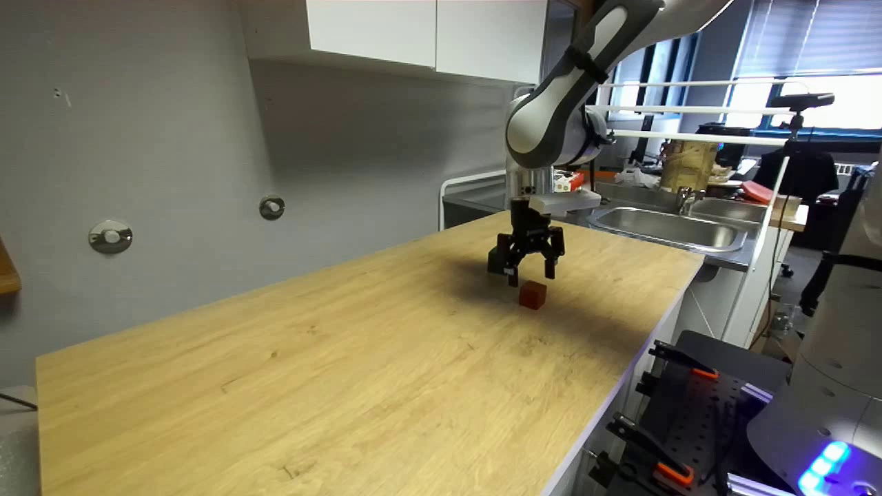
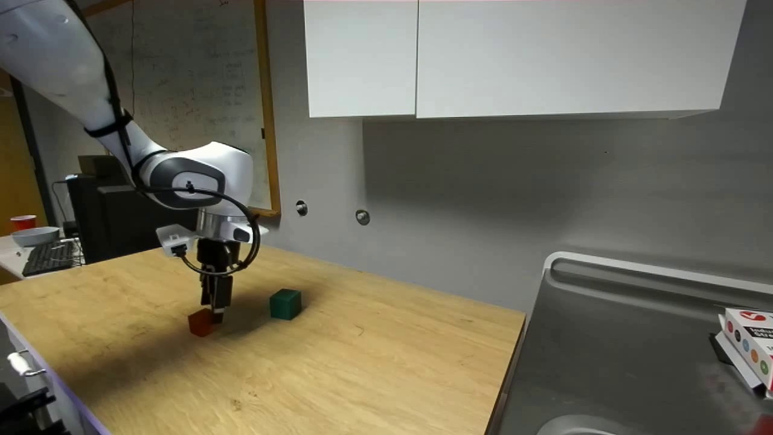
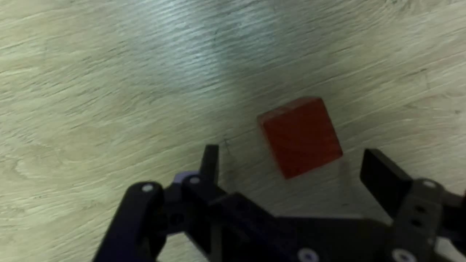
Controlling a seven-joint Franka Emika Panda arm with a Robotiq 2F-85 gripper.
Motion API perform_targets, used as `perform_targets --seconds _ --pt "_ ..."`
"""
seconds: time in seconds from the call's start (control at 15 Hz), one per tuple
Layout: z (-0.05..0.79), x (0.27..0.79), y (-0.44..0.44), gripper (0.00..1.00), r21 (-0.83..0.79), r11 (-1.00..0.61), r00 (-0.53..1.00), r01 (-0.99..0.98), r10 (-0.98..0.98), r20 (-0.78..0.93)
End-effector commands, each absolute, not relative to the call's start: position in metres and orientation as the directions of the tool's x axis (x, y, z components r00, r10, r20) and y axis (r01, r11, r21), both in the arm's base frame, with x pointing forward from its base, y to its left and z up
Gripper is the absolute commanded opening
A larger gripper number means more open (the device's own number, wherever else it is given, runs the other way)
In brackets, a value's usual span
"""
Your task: Put the orange block on top of the green one
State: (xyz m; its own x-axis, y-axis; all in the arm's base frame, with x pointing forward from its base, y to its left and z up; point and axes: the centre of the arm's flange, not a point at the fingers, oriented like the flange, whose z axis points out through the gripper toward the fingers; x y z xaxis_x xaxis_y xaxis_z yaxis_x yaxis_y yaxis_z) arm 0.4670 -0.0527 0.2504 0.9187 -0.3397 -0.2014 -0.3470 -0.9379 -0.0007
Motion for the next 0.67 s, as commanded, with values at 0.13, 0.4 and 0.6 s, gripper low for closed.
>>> perform_targets --seconds 0.13,0.4,0.6 --pt "0.239 0.475 -0.057 1.00 0.013 -0.913 0.876 -0.409 -0.396 -0.275" --pt "0.234 0.473 -0.054 0.59 0.023 -0.911 0.870 -0.411 -0.399 -0.289" --pt "0.233 0.474 -0.052 0.36 0.026 -0.912 0.870 -0.409 -0.398 -0.292"
